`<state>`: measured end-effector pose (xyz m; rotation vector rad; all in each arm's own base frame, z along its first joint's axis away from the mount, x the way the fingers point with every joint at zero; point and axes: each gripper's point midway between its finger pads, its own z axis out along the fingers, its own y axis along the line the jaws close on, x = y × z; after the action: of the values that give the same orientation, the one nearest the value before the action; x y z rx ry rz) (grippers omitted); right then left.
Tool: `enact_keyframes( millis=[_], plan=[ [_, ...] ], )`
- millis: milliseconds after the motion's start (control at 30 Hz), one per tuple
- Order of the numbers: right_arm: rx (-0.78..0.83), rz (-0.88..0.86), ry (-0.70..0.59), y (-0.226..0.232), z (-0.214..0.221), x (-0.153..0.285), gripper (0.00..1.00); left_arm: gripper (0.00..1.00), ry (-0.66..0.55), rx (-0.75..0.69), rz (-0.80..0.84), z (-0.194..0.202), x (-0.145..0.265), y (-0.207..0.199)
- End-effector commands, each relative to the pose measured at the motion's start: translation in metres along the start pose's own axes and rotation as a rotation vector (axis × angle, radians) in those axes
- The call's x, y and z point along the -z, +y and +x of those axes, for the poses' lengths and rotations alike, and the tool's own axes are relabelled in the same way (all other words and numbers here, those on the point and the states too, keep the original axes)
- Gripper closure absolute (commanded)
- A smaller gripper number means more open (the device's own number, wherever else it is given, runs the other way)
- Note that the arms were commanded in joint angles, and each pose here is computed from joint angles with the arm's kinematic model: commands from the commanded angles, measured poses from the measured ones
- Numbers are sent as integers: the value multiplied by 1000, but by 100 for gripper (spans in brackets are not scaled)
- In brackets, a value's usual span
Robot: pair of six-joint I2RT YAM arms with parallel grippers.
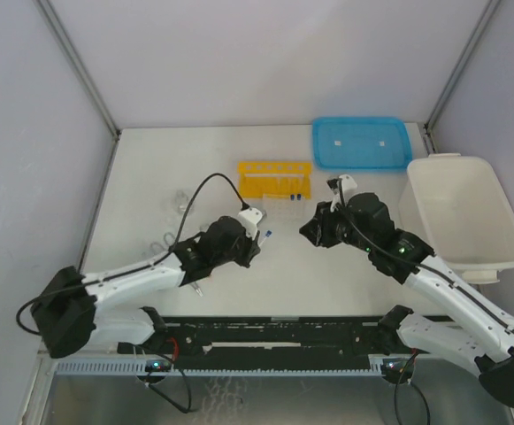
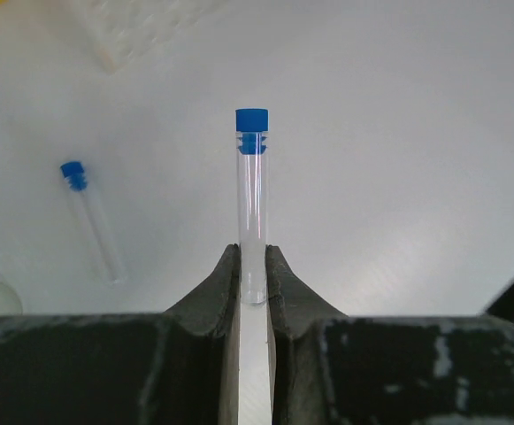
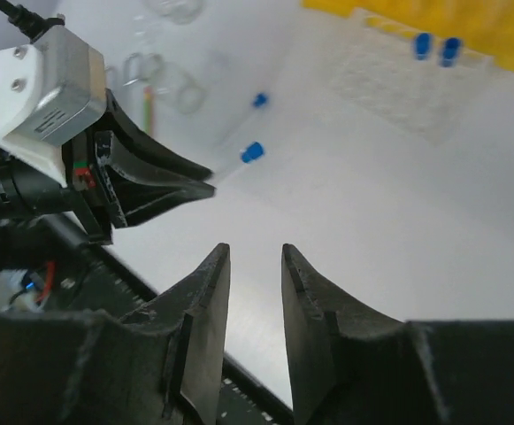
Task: Organize the chemistry lab equipment
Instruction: Pick up the test tube at the center of the board.
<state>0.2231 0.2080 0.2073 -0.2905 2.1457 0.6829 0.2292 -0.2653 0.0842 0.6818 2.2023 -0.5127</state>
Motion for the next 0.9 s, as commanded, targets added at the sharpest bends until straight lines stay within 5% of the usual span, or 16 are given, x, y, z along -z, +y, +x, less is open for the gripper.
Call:
enact_keyframes(
  millis=[0,300,867],
  plan=[
    [-17,-349,30,60,-4,15,70,98,-198,-111,64,-35,38,-34],
    [-43,-587,90,97,-2,17,65,97,-366,-165,78,-52,87,-59],
    [-42,-579,89,92,-9,-1,65,96,-423,-163,109,-57,102,-69]
  ],
)
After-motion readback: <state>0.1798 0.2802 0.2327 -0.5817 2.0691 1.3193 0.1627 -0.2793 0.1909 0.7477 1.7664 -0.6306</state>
